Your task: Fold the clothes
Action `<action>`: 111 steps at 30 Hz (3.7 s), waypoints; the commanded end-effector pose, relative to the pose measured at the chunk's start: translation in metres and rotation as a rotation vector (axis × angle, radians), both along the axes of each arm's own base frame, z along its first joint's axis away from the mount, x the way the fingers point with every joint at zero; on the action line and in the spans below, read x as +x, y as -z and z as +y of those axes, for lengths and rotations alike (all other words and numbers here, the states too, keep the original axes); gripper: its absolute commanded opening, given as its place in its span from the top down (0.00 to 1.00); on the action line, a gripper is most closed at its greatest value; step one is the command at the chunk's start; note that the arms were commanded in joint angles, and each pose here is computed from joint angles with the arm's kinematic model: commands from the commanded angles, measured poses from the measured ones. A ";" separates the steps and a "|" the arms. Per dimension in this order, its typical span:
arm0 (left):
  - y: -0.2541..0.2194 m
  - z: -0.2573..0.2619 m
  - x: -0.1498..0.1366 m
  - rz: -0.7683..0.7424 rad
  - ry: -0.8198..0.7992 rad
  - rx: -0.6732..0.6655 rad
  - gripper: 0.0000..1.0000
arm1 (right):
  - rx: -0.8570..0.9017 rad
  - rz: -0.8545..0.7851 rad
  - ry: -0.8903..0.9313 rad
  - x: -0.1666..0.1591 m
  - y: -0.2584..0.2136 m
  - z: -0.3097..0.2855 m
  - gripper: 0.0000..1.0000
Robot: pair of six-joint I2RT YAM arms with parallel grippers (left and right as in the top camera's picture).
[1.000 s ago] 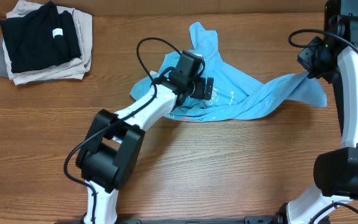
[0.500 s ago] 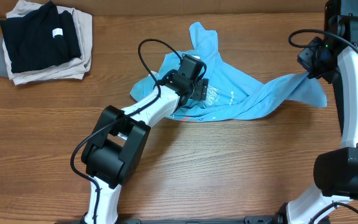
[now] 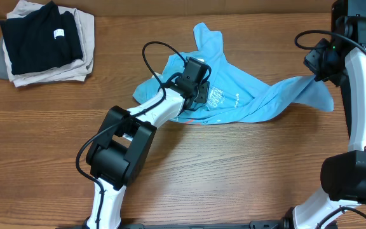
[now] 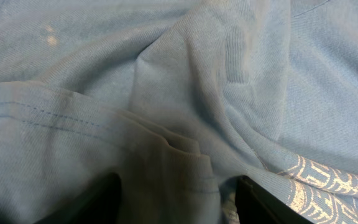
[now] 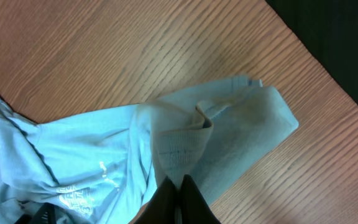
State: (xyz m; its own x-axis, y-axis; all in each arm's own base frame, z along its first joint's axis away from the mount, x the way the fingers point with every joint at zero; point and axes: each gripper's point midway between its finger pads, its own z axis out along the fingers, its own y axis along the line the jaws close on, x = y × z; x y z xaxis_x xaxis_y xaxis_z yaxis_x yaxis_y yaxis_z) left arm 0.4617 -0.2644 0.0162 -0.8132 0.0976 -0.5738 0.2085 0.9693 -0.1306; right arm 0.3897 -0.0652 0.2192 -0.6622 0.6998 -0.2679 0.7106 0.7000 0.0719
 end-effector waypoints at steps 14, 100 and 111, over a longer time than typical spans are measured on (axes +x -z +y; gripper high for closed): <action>0.002 0.000 0.006 -0.011 -0.018 0.003 0.65 | -0.001 -0.014 -0.009 -0.001 -0.006 0.002 0.96; -0.124 0.162 -0.118 0.314 -0.260 0.228 0.96 | 0.064 0.030 -0.369 0.042 0.140 0.163 0.13; -0.125 0.160 -0.114 0.296 -0.261 0.217 0.96 | 0.065 0.096 -0.340 0.047 0.183 0.159 0.27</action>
State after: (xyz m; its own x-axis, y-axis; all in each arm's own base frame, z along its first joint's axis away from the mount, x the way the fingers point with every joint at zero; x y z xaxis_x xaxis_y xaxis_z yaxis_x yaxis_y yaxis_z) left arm 0.3443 -0.1039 0.1392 -0.9565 -0.0152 -0.2913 -0.0411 0.9957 0.0829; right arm 0.4316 0.0958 0.0367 -0.8907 0.4355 -0.1306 0.4293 0.9002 0.0737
